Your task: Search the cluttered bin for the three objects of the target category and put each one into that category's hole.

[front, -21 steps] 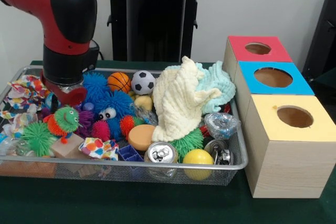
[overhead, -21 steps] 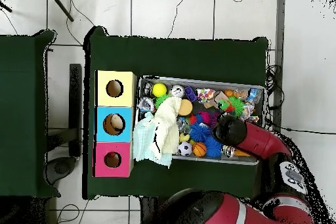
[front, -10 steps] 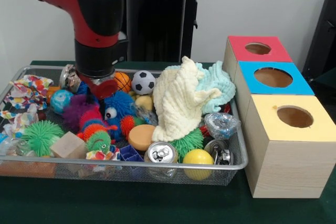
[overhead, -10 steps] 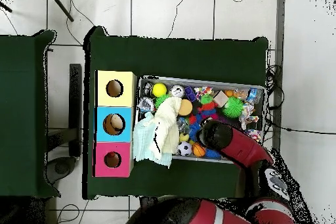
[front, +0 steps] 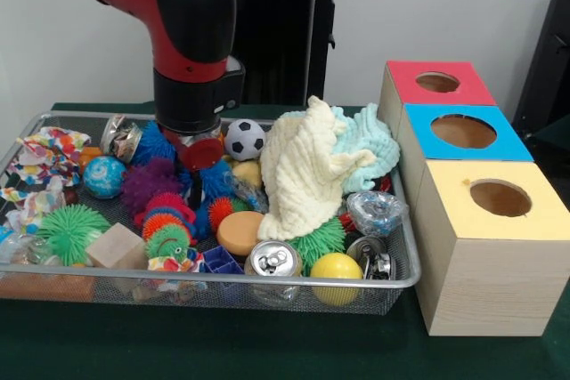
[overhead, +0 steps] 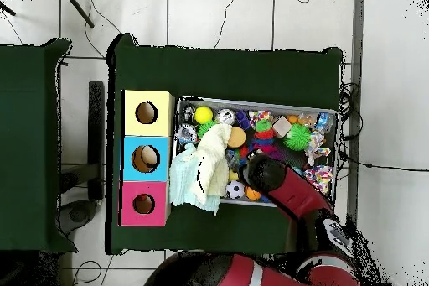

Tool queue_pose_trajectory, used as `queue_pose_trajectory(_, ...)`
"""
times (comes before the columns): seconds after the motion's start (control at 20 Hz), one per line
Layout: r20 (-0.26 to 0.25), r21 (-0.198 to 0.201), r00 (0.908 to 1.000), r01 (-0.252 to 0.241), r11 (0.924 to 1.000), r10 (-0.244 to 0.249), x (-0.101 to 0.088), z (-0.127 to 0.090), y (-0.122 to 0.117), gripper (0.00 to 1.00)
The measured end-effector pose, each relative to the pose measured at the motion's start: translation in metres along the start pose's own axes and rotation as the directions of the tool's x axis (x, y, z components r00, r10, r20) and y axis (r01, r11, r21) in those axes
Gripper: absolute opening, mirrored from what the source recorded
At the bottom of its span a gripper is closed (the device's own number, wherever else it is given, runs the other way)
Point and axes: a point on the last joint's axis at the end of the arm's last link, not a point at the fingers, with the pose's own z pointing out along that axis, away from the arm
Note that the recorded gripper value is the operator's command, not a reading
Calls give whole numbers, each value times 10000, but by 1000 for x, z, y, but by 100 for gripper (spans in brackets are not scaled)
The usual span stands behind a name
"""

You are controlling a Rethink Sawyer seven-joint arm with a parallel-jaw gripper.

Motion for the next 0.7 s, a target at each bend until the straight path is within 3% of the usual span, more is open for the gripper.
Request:
queue_pose_trajectory(0.3,18,-40,9983,-591,9982,591,7,-2,6,100)
queue_pose_trajectory(0.55,52,-34,9974,-720,9974,721,16,-8,13,100)
queue_pose_trajectory(0.7,-27,3,9965,-840,9965,840,35,-15,20,100)
